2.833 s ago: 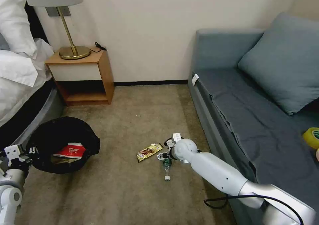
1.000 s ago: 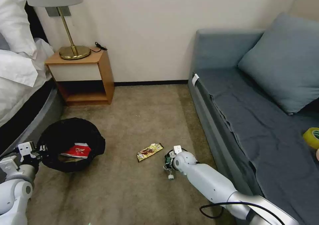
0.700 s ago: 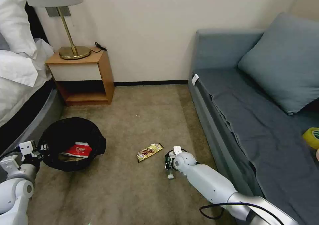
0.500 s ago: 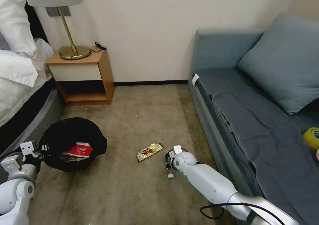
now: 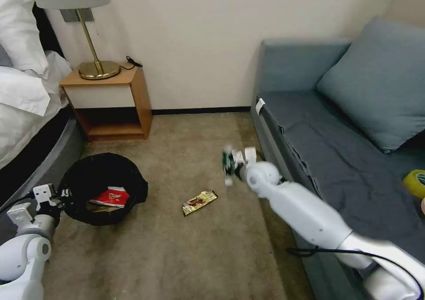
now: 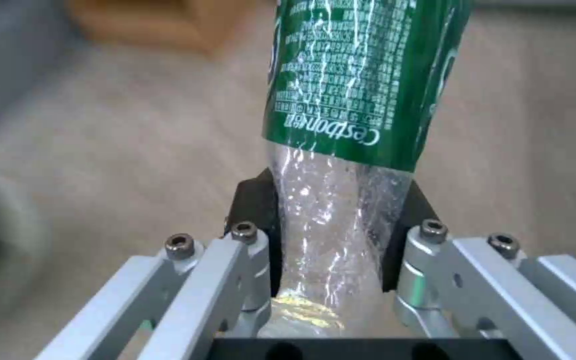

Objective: Pick up the trash bin, then pick up the garbage on the floor and place it into the trash bin.

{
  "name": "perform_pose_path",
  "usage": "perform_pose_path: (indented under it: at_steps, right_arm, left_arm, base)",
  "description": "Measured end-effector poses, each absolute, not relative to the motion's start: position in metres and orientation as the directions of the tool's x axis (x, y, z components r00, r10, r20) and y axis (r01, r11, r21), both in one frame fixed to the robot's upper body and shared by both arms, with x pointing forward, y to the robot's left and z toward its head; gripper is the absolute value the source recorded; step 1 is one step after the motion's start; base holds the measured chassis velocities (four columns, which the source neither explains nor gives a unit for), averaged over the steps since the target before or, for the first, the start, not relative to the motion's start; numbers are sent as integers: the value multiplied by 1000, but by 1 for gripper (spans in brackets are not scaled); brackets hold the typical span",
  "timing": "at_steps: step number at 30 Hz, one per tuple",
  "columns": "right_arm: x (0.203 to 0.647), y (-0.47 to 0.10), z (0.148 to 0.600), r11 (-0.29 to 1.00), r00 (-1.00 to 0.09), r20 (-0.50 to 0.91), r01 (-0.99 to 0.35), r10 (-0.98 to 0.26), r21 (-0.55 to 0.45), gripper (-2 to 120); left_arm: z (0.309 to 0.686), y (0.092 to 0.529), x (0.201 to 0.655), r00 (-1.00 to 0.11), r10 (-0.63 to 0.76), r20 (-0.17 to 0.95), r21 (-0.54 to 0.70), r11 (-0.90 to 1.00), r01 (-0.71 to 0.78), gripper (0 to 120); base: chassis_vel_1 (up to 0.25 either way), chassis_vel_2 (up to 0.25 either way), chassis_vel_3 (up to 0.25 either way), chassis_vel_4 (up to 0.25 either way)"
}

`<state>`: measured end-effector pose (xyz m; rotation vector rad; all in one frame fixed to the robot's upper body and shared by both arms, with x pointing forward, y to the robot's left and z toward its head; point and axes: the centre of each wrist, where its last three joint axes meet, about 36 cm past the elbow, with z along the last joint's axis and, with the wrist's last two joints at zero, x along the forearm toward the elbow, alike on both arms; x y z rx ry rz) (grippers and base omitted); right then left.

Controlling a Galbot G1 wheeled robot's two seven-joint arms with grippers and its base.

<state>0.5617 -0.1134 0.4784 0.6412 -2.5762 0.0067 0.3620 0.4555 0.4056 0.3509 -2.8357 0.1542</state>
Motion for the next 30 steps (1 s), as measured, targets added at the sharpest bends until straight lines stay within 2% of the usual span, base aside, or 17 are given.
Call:
perform_pose_path:
  at_steps: [4,6,7,9,15,19,30]
  right_arm:
    - [528,-43,524,765,-730,248,-637,-638,94,23]
    - [525,-38,526,754,-722,235,-651,-651,91,23]
    - [510,-2,534,679,-662,166,-731,-731,69,23]
    - [502,26,537,626,-617,132,-778,-776,45,23]
    - [491,71,528,540,-536,140,-841,-833,-8,23]
    - [479,95,500,494,-492,193,-868,-849,-37,23]
    - [462,120,464,468,-461,254,-883,-850,-36,23]
  left_arm:
    - [406,444,363,-935,-202,291,-85,968,-235,4]
    - [406,443,363,-935,-200,292,-85,969,-234,4]
    - [406,436,362,-938,-186,294,-89,971,-220,4]
    - [407,430,361,-940,-172,296,-92,974,-207,4]
    - [413,422,363,-944,-159,288,-101,976,-195,4]
    - [413,422,362,-945,-154,289,-122,973,-195,4]
    - [413,427,357,-945,-145,295,-146,970,-195,4]
  base:
    - [0,0,0,0]
    - [0,0,0,0]
    - [0,0,0,0]
    - [0,0,0,0]
    - [0,0,0,0]
    - [0,0,0,0]
    - [0,0,0,0]
